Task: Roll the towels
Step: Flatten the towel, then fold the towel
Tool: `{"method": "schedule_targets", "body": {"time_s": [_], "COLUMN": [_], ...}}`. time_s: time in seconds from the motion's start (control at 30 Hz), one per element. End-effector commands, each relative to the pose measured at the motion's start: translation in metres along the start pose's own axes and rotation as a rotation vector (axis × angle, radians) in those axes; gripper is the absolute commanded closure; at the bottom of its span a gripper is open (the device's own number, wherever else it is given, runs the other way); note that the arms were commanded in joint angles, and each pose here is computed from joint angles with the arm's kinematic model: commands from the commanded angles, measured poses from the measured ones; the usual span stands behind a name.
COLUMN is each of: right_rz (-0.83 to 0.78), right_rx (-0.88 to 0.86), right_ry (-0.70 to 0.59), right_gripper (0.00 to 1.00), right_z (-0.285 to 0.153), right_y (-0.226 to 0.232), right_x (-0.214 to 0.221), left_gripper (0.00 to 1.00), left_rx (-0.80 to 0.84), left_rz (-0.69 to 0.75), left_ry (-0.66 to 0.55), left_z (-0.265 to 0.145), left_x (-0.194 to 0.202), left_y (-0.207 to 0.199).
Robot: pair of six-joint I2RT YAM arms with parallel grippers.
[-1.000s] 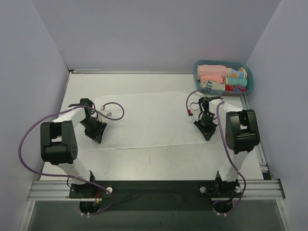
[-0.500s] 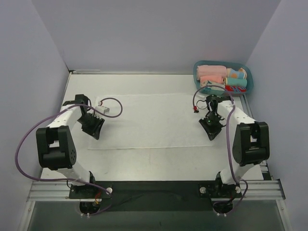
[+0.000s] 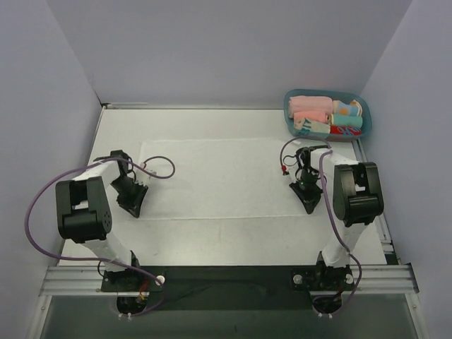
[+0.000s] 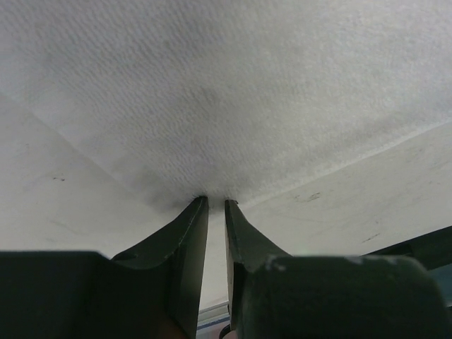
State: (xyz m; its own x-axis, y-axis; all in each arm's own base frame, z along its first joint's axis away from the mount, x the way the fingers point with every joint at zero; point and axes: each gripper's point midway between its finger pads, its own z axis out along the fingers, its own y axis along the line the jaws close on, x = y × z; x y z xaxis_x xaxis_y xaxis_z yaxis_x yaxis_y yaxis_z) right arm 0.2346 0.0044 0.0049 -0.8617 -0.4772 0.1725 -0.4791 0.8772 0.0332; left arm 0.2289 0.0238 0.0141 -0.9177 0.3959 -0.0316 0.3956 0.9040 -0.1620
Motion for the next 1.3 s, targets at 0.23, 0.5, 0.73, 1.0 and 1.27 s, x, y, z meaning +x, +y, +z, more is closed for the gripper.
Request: {"method": "schedule_targets", "body": {"time_s": [0.23,0.5,0.73,1.0,1.27], "right_rz": [-0.055,-0.107,-0.054,0.07,0.014], "right_rx": [0.093,0.023,-0.065,0.077,0.128], "right_ry": [0.183,0.179,-0.165,-0.449,-0.464], "right_gripper": [0.94,0.9,0.52,0.53,0.52], "right_z": [0.009,-0.003,-0.078,-0.139,-0.112], "right_y": [-0.006,0.022,0.018,-0.063,-0.099], "right_x": [0.055,0.08,0.021,-0.095,-0.162], "left_gripper": [0.78,0.78,0.39,0.34,0.26], "left_rx": [-0.091,0.039,0.109,0.018,-0.072], "left_rz": [-0.002,0.051,0.105,-0.009,-0.171], "left_ry": [0.101,0.06,-0.233,-0.556,-0.635], "left_z": [0.014,-0.003,-0.071,-0.14,-0.132], "left_x": [0.043,0.058,-0.016,-0.148,-0.209], "left_y": [0.028,-0.012,-0.023,0.033,0.088]}}
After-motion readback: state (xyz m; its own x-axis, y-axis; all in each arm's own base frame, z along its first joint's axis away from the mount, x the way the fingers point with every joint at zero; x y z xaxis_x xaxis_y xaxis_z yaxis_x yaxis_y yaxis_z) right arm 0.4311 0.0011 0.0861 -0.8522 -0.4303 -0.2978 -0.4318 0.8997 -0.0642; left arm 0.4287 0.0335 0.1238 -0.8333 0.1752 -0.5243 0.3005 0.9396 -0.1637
